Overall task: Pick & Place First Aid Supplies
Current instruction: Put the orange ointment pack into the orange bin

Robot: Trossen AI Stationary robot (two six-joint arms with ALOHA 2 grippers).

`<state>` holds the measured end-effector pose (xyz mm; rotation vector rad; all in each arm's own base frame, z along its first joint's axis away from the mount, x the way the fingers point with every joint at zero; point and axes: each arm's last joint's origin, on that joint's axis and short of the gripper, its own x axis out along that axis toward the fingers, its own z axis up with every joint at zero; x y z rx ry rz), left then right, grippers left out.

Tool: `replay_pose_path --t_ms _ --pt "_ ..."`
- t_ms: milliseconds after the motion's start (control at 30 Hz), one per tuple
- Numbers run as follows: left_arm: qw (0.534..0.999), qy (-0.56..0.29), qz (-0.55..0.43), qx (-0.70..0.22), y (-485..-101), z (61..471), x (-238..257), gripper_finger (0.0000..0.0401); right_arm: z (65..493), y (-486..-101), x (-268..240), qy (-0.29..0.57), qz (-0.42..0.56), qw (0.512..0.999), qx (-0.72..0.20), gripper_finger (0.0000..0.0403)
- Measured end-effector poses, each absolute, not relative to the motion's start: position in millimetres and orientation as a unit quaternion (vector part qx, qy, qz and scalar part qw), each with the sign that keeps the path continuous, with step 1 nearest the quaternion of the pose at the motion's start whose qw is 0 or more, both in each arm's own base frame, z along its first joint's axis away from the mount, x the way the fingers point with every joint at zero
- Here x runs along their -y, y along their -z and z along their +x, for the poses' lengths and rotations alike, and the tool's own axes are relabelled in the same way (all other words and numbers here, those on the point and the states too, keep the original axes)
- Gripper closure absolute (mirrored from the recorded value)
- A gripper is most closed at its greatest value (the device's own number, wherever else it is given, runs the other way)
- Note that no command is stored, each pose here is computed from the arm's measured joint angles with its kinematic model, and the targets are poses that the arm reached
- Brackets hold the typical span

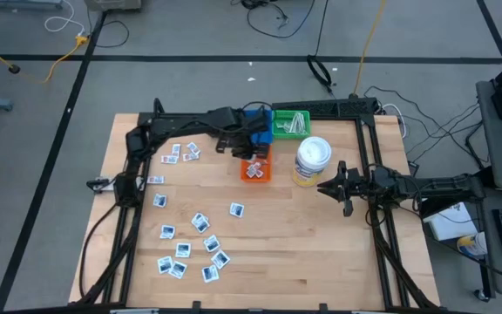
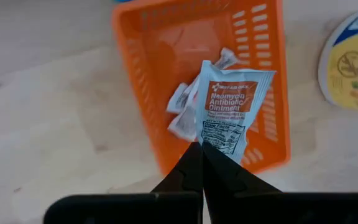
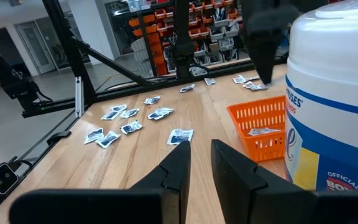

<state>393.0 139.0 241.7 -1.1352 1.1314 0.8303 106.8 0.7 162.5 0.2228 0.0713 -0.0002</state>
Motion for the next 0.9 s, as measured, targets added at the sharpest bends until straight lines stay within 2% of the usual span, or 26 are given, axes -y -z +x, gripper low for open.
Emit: replay_pose_path --t_ms 367,533,633,900 --pt "0.613 -0.358 -0.480 -0.516 -200 412 -140 0.0401 107 -162 -1 0.000 0.111 0.993 -0.036 0.0344" --pt "0.616 -0.356 -0.477 -0.516 -195 414 -141 0.0389 107 -163 -1 0.000 0.111 0.993 -0.035 0.0344" --pt "0.630 -0.352 -0.463 -0.515 -196 415 -141 0.0355 107 -162 -1 0.000 0.111 0.993 -0.036 0.0344" --pt "0.632 -0.325 -0.480 -0.514 -197 418 -140 0.0221 107 -163 -1 0.000 0.111 0.993 -0.036 0.0344"
